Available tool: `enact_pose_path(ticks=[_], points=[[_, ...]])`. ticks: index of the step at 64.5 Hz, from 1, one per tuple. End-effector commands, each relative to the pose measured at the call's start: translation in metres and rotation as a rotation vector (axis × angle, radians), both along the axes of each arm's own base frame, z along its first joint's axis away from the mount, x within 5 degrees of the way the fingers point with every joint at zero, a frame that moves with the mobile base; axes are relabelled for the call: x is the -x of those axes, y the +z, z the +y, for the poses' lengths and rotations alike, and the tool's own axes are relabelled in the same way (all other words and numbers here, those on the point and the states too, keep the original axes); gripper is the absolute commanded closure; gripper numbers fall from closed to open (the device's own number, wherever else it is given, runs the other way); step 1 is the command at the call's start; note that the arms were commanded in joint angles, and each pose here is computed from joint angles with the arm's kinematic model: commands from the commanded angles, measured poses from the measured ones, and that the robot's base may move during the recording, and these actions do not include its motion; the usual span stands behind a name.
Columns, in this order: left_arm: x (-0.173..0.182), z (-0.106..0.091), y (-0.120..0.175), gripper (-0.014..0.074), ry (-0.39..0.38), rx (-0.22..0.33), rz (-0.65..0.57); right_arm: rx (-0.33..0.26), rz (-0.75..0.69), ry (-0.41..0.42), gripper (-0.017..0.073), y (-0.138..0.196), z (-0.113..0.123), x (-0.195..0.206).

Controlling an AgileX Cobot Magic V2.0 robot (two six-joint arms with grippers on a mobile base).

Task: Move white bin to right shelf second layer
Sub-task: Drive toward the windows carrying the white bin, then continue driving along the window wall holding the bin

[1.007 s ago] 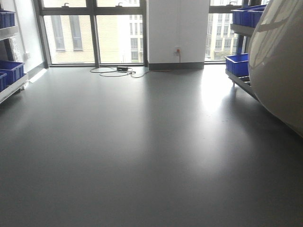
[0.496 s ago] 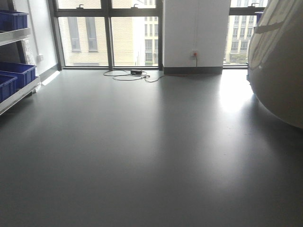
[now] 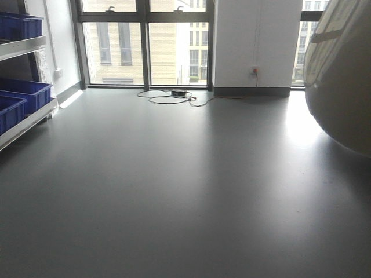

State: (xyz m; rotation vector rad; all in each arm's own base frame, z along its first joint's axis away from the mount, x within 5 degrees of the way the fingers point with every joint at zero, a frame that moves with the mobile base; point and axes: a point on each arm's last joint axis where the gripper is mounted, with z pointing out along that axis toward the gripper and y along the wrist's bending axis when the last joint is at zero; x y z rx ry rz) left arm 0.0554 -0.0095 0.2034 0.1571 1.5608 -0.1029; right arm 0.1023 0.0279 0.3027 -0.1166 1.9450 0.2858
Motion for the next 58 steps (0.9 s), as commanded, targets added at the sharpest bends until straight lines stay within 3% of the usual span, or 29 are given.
enact_pose_path(ticks=[1, 58], points=[[-0.0004, 0.0005, -0.004, 0.0509, 0.006, 0.019, -0.059, -0.031, -0.121, -0.011, 0.0502, 0.019, -0.0003, -0.0028], [-0.0004, 0.0005, -0.004, 0.0509, 0.006, 0.019, -0.059, -0.031, -0.121, -0.011, 0.0502, 0.019, -0.0003, -0.0028]])
